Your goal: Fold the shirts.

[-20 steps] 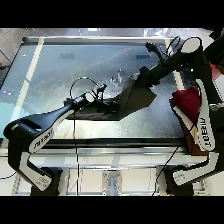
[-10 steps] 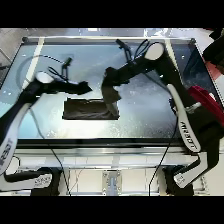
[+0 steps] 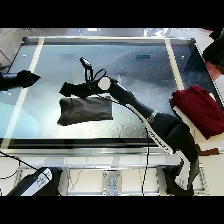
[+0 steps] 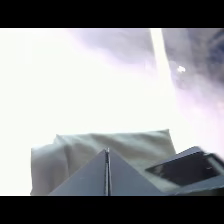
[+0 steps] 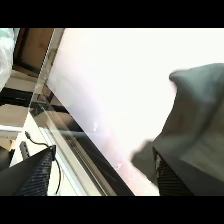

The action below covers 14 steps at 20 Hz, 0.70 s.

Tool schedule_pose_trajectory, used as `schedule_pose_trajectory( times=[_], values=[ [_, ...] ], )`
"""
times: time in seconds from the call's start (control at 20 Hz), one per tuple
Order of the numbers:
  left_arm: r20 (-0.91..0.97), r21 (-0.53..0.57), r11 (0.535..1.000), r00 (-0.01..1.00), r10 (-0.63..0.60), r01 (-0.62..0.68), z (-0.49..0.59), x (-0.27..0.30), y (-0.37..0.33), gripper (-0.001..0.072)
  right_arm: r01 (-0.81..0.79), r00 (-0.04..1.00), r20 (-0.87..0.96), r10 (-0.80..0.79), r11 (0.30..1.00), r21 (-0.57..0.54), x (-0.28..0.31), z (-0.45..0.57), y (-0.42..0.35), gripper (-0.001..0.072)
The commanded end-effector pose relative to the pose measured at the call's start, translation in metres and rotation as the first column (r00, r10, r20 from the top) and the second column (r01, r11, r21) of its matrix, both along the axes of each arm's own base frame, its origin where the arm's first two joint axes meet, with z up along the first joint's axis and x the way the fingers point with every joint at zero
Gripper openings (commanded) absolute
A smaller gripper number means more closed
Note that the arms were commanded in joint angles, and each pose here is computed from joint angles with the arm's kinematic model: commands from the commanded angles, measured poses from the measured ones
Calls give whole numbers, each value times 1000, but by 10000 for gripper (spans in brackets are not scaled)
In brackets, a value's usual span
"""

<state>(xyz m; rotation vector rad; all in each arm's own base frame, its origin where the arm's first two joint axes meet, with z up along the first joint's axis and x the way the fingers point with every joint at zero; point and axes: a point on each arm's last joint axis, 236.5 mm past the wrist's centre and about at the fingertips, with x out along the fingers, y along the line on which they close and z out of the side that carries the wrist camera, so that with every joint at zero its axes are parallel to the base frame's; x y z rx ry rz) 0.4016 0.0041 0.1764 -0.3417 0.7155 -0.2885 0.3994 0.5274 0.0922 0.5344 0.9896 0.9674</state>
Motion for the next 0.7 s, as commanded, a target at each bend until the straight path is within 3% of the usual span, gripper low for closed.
schedule_pose_trajectory(
  times=[0.0, 0.1, 0.15, 0.25, 0.35, 0.5, 0.65],
  values=[
    [10, 16, 999, 999, 40, -40, 5, -6, 17, 11, -61, 997, 43, 68, 987, -151, 11, -10, -33, 670],
    [8, 15, 999, 999, 40, -40, 5, -6, 17, 10, -100, 995, -15, 103, 902, -420, 25, -41, -122, 652],
    [5, 14, 999, 999, 40, -40, 4, -5, 18, 10, -105, 994, -95, 62, 820, -563, 29, -61, -182, 623],
    [-2, 11, 999, 999, 40, -40, 1, -4, 18, 11, -162, 967, -253, -39, 672, -723, 22, -91, -279, 625],
    [-12, 7, 999, 999, 40, -40, -3, -3, 18, 10, -158, 939, -326, -111, 702, -695, 26, -116, -306, 632],
    [-37, -4, 999, 999, 39, -40, -15, -5, 17, 11, -45, 912, -371, -176, 855, -517, 41, -144, -277, 633],
    [-65, -15, 999, 997, 39, -40, -27, -8, 16, 11, -55, 899, -418, -127, 916, -396, 27, -162, -249, 633]
  ],
)
